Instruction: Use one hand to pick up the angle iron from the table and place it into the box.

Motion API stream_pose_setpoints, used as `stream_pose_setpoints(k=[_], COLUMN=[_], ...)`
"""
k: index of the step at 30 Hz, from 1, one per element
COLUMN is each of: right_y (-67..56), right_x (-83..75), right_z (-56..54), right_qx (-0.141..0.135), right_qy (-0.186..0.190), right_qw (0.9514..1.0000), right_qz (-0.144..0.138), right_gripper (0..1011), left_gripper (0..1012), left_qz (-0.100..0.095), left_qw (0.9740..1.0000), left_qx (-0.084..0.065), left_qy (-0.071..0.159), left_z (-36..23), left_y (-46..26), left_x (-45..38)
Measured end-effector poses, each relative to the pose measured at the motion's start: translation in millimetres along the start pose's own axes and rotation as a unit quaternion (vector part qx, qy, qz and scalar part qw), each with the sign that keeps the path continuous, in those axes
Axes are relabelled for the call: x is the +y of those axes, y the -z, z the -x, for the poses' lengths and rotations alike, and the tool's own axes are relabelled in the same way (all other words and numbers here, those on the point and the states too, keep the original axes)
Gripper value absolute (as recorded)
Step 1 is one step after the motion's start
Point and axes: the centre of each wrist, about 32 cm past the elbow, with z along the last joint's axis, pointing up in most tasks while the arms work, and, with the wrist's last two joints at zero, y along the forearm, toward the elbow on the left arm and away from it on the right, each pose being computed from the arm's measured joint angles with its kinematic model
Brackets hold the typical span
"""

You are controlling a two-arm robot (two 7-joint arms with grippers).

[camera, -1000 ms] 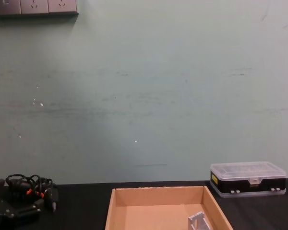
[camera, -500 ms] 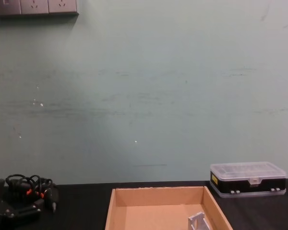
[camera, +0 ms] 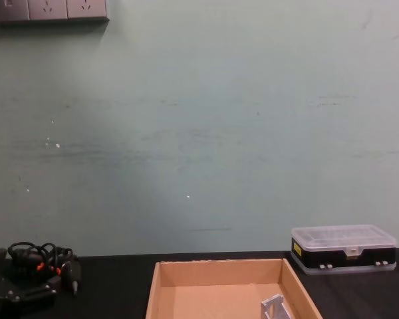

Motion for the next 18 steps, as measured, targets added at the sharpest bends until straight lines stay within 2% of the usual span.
stream_pose_setpoints(k=[16,18], right_y=[1.0,1.0], right_x=[6.7,7.0], right_z=[1.9,2.0], right_qx=[-0.001,-0.001], right_qy=[0.001,0.001], right_qw=[1.0000,1.0000], right_qz=[-0.004,-0.005], right_gripper=[1004,971], left_gripper=[1011,1011], left_qz=[0.000,0.000], left_qw=[1.0000,1.0000], left_qx=[0.000,0.000], left_qy=[0.000,0.000], left_z=[0.0,0.0], left_y=[0.0,0.0], left_x=[0.0,0.0])
